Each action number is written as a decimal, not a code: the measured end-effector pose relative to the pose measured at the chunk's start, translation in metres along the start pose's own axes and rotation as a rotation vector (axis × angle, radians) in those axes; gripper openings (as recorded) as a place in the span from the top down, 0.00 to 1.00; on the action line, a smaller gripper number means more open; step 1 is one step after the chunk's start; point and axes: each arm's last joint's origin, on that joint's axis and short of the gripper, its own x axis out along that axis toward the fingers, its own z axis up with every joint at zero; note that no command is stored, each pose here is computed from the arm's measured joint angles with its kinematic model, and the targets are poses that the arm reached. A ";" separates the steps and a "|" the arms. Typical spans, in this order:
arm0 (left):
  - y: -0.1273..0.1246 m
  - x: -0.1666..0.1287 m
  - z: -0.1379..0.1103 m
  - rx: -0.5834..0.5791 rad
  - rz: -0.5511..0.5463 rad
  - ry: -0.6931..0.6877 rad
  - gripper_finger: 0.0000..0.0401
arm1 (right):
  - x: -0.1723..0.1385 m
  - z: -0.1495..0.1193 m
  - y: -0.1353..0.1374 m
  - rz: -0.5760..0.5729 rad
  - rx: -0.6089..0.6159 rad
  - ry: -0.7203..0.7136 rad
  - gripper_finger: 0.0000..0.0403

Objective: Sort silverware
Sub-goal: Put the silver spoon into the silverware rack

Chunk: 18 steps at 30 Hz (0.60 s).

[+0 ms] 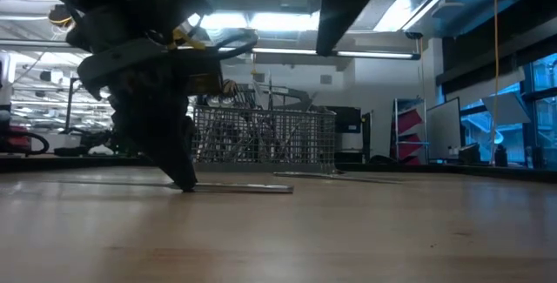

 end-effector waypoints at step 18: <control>0.024 0.000 0.016 -0.230 -0.144 0.018 0.89 | -0.003 -0.003 -0.004 -0.013 -0.017 0.027 0.99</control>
